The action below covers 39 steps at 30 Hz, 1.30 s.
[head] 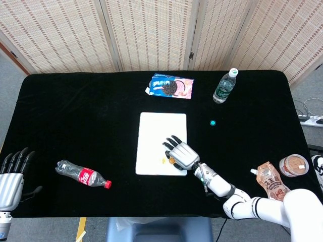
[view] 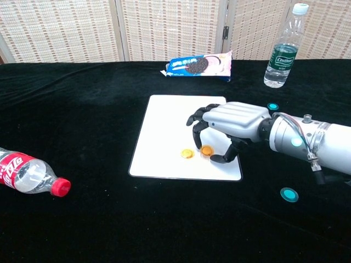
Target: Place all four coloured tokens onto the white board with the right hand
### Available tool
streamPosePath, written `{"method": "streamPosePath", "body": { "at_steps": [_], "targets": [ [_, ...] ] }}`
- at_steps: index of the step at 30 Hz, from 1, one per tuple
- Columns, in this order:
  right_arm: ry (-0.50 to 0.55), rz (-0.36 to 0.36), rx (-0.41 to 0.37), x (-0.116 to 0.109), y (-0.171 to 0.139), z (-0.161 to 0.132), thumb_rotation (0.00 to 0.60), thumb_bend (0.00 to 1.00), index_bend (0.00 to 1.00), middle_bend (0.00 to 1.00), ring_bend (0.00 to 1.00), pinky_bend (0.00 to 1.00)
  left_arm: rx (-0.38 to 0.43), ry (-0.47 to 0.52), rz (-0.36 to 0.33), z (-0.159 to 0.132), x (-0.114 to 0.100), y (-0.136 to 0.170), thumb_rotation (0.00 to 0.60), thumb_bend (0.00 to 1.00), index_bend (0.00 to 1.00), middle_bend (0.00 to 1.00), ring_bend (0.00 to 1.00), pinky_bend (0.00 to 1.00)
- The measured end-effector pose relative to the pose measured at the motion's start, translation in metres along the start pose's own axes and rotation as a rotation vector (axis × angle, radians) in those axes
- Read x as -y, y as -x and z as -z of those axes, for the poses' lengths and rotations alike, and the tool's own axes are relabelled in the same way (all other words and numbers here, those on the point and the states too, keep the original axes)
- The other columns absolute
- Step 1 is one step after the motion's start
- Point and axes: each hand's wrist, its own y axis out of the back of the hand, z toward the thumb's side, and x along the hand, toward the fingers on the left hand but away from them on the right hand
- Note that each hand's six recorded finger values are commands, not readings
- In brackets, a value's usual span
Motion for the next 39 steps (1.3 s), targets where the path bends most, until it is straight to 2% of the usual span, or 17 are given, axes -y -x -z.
{"method": "streamPosePath", "body": {
  "at_steps": [4,8,14,17,21,28,32,39],
  "targets": [
    [0.004,0.009,-0.005,-0.003,-0.004,-0.001,0.6,0.41,0.31,0.14,0.0,0.0,0.005,0.004,0.002,-0.001,0.0,-0.001,0.6,0.07,0.0,0.0,0.0,0.0],
    [0.004,0.029,0.002,-0.008,-0.013,0.003,0.6,0.41,0.31,0.14,0.02,0.0,0.012,0.005,0.001,-0.003,0.0,-0.002,0.6,0.07,0.0,0.0,0.0,0.0],
    [0.015,0.078,0.029,-0.022,-0.046,0.022,0.6,0.41,0.44,0.15,0.02,0.0,0.017,0.008,-0.003,-0.003,-0.002,-0.003,0.6,0.07,0.0,0.0,0.0,0.0],
    [0.025,0.088,0.062,-0.023,-0.072,0.039,0.6,0.41,0.45,0.15,0.02,0.0,0.022,0.012,-0.007,-0.005,-0.002,-0.004,0.6,0.07,0.0,0.0,0.0,0.0],
    [0.077,0.065,0.103,-0.008,-0.112,0.055,0.6,0.41,0.46,0.15,0.02,0.0,0.028,0.015,-0.002,-0.006,-0.001,-0.003,0.6,0.07,0.0,0.0,0.0,0.0],
    [0.079,0.028,0.099,0.018,-0.157,0.054,0.6,0.41,0.46,0.15,0.02,0.0,0.033,0.019,-0.009,-0.008,-0.003,-0.003,0.6,0.07,0.0,0.0,0.0,0.0],
    [0.066,0.008,0.099,0.032,-0.169,0.053,0.6,0.41,0.45,0.15,0.02,0.0,0.037,0.022,-0.006,-0.009,-0.003,-0.002,0.6,0.07,0.0,0.0,0.0,0.0],
    [0.052,-0.019,0.094,0.048,-0.168,0.049,0.6,0.41,0.38,0.14,0.01,0.0,0.037,0.026,-0.005,-0.008,-0.002,-0.001,0.6,0.07,0.0,0.0,0.0,0.0]
  ]
}}
